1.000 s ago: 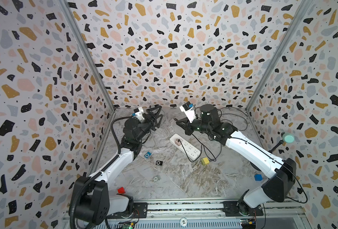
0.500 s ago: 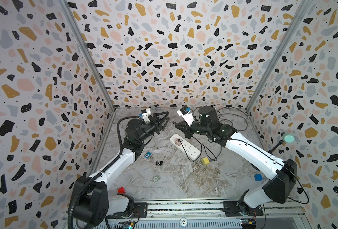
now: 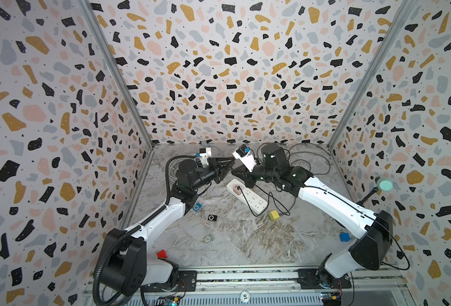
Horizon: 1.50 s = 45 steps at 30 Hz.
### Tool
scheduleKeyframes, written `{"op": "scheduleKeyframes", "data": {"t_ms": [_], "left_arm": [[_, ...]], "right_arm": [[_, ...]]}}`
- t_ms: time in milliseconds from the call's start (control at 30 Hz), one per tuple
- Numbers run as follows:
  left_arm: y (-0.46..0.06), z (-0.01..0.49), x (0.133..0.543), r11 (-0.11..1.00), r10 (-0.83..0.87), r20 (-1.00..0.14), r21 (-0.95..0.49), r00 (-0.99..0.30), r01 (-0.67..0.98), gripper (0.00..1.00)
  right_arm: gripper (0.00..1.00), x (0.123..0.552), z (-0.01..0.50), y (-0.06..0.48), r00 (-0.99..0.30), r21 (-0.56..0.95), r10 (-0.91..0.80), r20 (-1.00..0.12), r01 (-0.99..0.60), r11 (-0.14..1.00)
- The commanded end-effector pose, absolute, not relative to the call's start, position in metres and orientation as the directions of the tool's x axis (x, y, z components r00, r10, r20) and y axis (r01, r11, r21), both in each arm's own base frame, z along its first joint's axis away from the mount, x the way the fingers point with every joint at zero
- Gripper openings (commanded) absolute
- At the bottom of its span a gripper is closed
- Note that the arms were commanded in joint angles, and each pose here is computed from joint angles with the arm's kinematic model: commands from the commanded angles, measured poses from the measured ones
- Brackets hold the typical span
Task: Charge mp3
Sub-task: Pick up the charging cable from the center of the board.
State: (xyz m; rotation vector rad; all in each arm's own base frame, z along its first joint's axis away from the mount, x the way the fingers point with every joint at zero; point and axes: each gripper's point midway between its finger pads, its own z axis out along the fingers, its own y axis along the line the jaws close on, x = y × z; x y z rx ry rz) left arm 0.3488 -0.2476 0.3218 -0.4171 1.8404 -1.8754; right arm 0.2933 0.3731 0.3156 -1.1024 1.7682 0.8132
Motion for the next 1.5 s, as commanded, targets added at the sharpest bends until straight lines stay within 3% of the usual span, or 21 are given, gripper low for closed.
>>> {"op": "scheduleKeyframes", "data": {"t_ms": [0,100,267,367,433,1000,1467], "left_arm": [[-0.251,0.327,0.344,0.023,-0.504,-0.146,-0.988,-0.851,0.156,0.12],[-0.251,0.326,0.345,0.027,-0.507,-0.146,-0.988,-0.850,0.153,0.01],[-0.250,0.324,0.345,0.031,-0.510,-0.145,-0.988,-0.848,0.150,0.00],[-0.250,0.322,0.346,0.032,-0.514,-0.141,-0.989,-0.846,0.146,0.00],[-0.250,0.323,0.346,0.016,-0.518,-0.130,-0.990,-0.846,0.143,0.00],[-0.253,0.321,0.346,-0.008,-0.511,-0.108,-0.991,-0.853,0.130,0.00],[-0.256,0.312,0.346,-0.004,-0.506,-0.097,-0.993,-0.857,0.115,0.00]], "right_arm": [[0.00,0.288,0.319,0.373,-0.215,0.073,-0.350,-0.912,-0.923,0.377],[0.00,0.288,0.318,0.373,-0.216,0.073,-0.351,-0.911,-0.923,0.378],[0.00,0.288,0.319,0.373,-0.219,0.077,-0.347,-0.912,-0.922,0.379],[0.25,0.290,0.321,0.371,-0.241,0.105,-0.324,-0.915,-0.917,0.386],[0.32,0.292,0.324,0.367,-0.247,0.119,-0.298,-0.922,-0.914,0.389],[0.30,0.294,0.338,0.362,-0.218,0.113,-0.237,-0.947,-0.915,0.387],[0.22,0.298,0.343,0.363,-0.207,0.107,-0.225,-0.952,-0.915,0.389]]}}
